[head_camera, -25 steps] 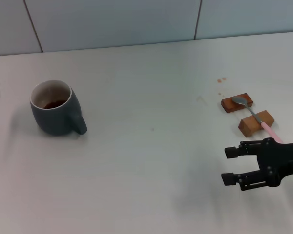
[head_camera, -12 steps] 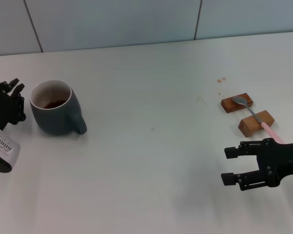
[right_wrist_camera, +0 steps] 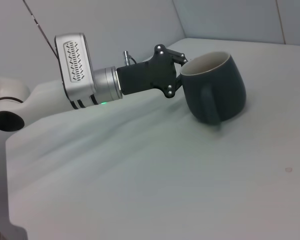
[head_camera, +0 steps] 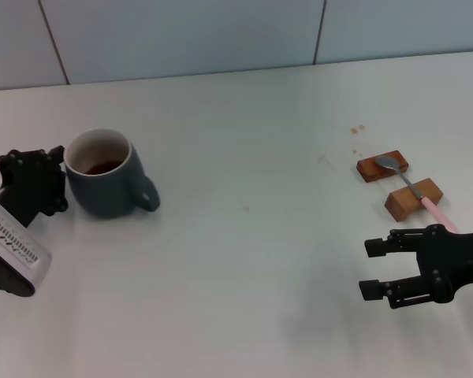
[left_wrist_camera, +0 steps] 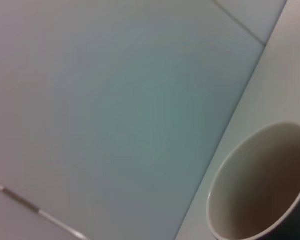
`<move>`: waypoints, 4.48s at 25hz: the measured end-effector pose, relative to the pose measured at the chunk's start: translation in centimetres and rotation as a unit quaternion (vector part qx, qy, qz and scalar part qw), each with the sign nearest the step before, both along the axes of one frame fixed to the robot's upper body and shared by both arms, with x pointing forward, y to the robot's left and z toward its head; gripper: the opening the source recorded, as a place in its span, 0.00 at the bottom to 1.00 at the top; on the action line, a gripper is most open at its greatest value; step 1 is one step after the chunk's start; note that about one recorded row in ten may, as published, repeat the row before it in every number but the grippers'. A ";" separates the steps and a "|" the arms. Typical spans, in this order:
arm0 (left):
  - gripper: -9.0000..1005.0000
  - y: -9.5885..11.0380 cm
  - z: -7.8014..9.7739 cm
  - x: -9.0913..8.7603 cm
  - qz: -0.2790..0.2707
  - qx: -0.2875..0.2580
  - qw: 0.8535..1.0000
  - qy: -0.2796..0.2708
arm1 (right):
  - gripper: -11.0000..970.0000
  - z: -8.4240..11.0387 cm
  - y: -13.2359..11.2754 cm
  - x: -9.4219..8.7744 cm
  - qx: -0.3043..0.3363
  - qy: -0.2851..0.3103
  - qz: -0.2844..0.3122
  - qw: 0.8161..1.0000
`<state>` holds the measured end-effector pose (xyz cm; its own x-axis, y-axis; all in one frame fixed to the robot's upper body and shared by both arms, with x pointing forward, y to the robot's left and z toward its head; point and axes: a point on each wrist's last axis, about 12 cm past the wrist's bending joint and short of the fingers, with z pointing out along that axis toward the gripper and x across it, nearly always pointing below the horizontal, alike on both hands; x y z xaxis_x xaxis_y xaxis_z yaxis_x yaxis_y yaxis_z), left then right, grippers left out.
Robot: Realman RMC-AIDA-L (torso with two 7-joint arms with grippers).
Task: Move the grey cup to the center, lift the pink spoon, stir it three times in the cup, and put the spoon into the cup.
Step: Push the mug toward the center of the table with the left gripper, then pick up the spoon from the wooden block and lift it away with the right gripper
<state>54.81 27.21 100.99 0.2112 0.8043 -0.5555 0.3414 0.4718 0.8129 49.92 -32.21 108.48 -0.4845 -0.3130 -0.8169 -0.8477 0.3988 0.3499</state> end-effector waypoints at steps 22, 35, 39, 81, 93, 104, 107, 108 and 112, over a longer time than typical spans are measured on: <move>0.02 -7.5 -0.3 -2.1 -0.162 -0.056 0.985 0.031 | 0.81 -0.3 0.3 -0.1 0.000 0.006 0.005 1.000; 0.02 -10.6 -0.1 -3.5 -0.218 -0.108 0.968 0.062 | 0.80 -0.7 0.4 -0.5 0.009 0.010 0.003 1.000; 0.02 -9.1 0.4 -4.1 -0.112 -0.224 0.967 0.041 | 0.80 -0.8 0.5 -1.4 0.036 0.010 0.011 0.999; 0.84 -1.1 1.5 -4.1 -0.193 -0.351 0.865 0.301 | 0.78 -8.8 -4.4 -10.4 0.488 0.189 -0.565 0.639; 0.84 -1.1 1.4 -4.1 -0.198 -0.343 0.868 0.298 | 0.77 -9.7 -3.2 -9.5 0.481 0.242 -0.560 0.630; 0.84 -1.1 1.4 -4.1 -0.199 -0.342 0.868 0.299 | 0.76 -9.9 -2.4 -8.7 0.477 0.255 -0.557 0.630; 0.84 -1.1 1.4 -4.1 -0.199 -0.342 0.868 0.300 | 0.76 -10.0 -2.0 -8.3 0.473 0.261 -0.552 0.635; 0.84 -1.1 1.4 -4.1 -0.199 -0.342 0.868 0.300 | 0.76 -10.0 -1.9 -8.2 0.470 0.264 -0.550 0.638; 0.83 -1.1 1.4 -4.1 -0.199 -0.342 0.868 0.300 | 0.76 -10.0 -1.7 -8.1 0.468 0.267 -0.549 0.639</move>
